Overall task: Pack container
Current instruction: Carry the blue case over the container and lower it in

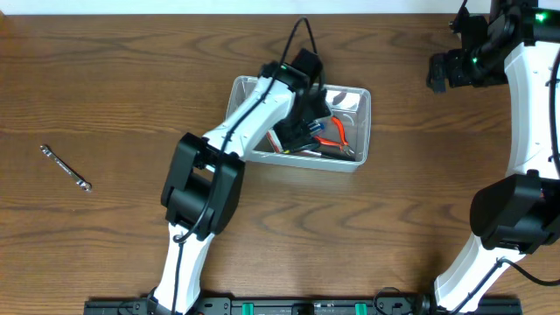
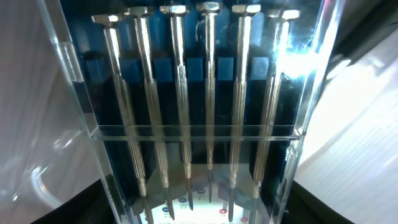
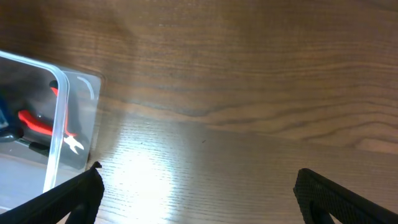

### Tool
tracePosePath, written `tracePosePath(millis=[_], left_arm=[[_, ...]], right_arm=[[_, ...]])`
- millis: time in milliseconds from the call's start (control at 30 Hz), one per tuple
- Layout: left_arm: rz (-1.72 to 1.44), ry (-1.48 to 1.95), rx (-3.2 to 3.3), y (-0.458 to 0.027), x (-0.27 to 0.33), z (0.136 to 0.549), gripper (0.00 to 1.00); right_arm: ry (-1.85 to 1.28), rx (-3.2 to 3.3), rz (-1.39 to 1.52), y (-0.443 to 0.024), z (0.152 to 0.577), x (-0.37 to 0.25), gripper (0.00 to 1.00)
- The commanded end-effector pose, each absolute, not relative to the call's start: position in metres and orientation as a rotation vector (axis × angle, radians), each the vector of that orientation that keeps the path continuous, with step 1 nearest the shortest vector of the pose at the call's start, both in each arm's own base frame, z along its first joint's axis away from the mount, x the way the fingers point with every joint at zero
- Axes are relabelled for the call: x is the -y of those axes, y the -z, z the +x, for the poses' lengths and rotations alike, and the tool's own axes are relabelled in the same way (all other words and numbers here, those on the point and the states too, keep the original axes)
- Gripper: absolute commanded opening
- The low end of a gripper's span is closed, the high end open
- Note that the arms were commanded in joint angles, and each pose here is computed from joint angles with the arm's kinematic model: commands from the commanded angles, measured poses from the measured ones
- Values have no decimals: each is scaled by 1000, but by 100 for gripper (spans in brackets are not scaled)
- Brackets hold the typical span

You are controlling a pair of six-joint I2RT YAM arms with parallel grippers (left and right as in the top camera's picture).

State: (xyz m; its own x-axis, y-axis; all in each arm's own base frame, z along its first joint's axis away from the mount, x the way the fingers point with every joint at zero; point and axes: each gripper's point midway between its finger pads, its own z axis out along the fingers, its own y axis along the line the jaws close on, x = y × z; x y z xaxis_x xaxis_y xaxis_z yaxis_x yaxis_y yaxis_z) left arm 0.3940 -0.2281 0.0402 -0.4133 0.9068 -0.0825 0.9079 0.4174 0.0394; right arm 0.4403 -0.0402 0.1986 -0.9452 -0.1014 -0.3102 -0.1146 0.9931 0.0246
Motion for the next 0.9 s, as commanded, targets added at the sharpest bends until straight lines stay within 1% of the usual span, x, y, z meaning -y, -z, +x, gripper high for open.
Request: tracePosePath(millis=[0, 33, 67, 100, 233, 300, 433, 533, 633, 733, 867], left_arm=[[1641, 9, -2578, -41, 219, 398, 64], [1642, 9, -2582, -41, 218, 397, 77], [1640, 10, -2586, -43, 217, 396, 94], [1632, 10, -2594, -43, 216, 396, 98], [1589, -70, -2603, -53, 209, 401, 98], [1519, -133, -2612, -64, 203, 406, 98], [1343, -195, -2603, -110, 196, 412, 98], [1240, -182, -2574, -153, 189, 405, 98], [1143, -172, -2578, -186, 174, 393, 98], [1099, -177, -2609, -202, 155, 381, 98], [1034, -185, -2705, -205, 132, 365, 98]], right_arm=[[-67, -2826, -169, -197, 440, 43, 99], [-67, -2826, -169, -197, 440, 43, 99], [-67, -2826, -169, -197, 440, 42, 99], [-67, -2826, -169, -197, 440, 42, 99], [-68, -2826, -169, -197, 440, 42, 99], [-68, -2826, -169, -197, 440, 42, 99], [-70, -2832, -168, -197, 438, 42, 99], [-70, -2833, -168, -197, 438, 42, 99], [-69, -2828, -169, -197, 439, 42, 99], [-68, -2825, -169, -197, 440, 42, 99], [-68, -2825, -169, -197, 440, 42, 98]])
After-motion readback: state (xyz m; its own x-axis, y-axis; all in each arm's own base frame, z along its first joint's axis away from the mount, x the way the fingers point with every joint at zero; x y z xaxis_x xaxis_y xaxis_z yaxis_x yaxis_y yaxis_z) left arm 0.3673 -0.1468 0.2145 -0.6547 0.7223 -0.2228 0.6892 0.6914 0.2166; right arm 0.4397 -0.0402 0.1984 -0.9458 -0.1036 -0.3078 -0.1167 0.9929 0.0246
